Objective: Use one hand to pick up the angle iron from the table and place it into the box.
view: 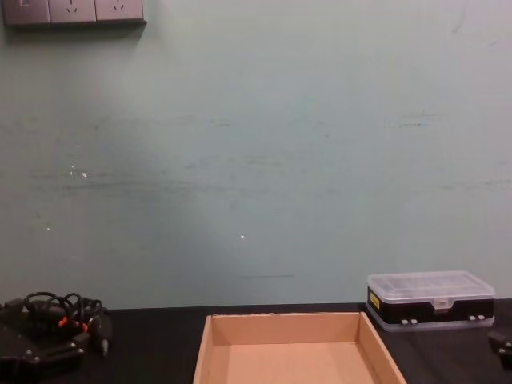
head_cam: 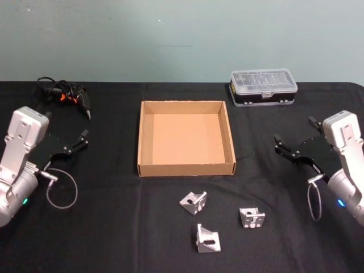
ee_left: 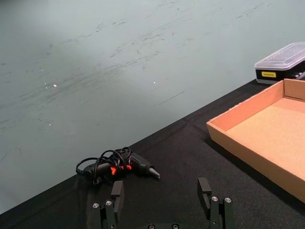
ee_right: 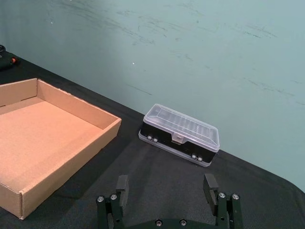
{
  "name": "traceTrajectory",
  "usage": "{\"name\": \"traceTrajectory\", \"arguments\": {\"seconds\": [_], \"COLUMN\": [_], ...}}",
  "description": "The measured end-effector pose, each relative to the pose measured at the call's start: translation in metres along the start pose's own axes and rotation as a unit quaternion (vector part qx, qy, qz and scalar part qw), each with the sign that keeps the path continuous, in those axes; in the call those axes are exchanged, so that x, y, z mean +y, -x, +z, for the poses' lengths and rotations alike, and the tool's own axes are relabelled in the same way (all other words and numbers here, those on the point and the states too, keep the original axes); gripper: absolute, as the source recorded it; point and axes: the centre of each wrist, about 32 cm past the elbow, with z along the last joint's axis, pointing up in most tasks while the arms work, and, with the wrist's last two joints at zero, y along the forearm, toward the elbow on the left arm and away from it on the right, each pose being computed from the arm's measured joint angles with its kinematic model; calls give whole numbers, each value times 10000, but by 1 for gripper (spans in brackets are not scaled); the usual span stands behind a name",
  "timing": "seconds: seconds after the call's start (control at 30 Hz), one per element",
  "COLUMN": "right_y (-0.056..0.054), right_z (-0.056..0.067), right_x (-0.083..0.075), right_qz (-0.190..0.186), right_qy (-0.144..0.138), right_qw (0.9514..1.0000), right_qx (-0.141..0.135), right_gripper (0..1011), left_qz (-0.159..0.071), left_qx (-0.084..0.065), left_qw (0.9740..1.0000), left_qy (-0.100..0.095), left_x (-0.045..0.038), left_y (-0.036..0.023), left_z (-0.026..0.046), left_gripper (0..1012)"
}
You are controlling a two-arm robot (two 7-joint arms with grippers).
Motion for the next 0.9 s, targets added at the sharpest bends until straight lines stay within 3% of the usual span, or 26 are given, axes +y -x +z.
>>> {"name": "traceTrajectory", "arguments": {"seconds": [0.9], "right_y": [0], "right_z": [0], "right_x": [0], "right_qz": [0], "right_qy": [0], "right_qw": [10000], "right_qx": [0], "right_gripper": [1000], "left_qz": [0], "left_qx": [0], "left_qw": [10000], "left_qy": [0], "left_x": [0], "left_y": [0], "left_z": [0], "left_gripper": [1011]}}
